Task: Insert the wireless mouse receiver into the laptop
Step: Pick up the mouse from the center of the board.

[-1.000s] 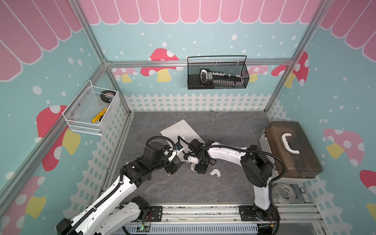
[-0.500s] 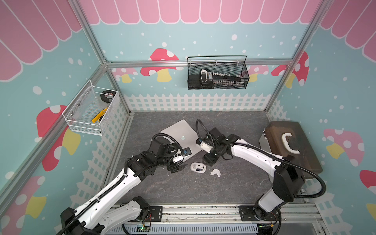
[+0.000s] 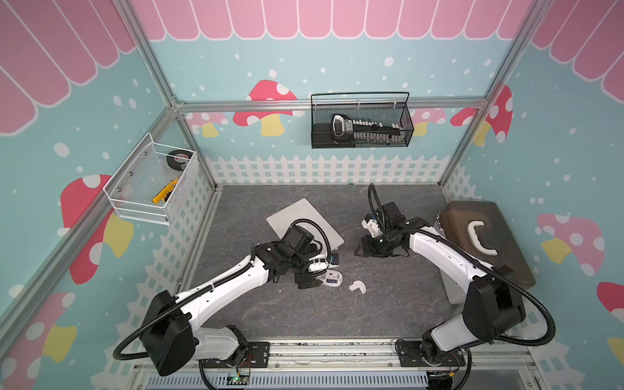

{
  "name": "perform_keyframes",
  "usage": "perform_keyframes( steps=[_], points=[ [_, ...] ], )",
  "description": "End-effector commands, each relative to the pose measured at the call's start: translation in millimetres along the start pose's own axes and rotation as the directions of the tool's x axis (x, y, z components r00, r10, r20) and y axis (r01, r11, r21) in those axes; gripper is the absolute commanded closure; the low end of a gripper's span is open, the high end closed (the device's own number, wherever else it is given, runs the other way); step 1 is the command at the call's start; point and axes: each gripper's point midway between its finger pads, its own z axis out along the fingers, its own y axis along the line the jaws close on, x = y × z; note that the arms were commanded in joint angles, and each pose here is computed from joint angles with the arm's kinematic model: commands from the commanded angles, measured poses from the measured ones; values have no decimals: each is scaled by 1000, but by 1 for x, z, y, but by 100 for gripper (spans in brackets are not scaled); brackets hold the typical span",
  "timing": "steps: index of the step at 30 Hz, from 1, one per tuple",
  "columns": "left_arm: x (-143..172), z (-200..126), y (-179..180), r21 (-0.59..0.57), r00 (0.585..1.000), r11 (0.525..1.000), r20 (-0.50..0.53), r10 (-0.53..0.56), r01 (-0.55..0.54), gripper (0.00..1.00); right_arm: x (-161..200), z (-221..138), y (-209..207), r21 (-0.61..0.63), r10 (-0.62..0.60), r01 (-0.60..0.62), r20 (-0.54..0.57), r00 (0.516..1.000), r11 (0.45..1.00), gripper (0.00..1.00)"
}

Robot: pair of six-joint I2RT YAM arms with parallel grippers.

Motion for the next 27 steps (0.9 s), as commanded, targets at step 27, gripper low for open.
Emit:
perform_keyframes(
  steps=[27],
  points=[
    [23, 99, 15, 140, 951, 958, -149, 271, -251, 10, 36, -8, -4, -37, 32, -31, 25, 999, 999, 33]
  ],
)
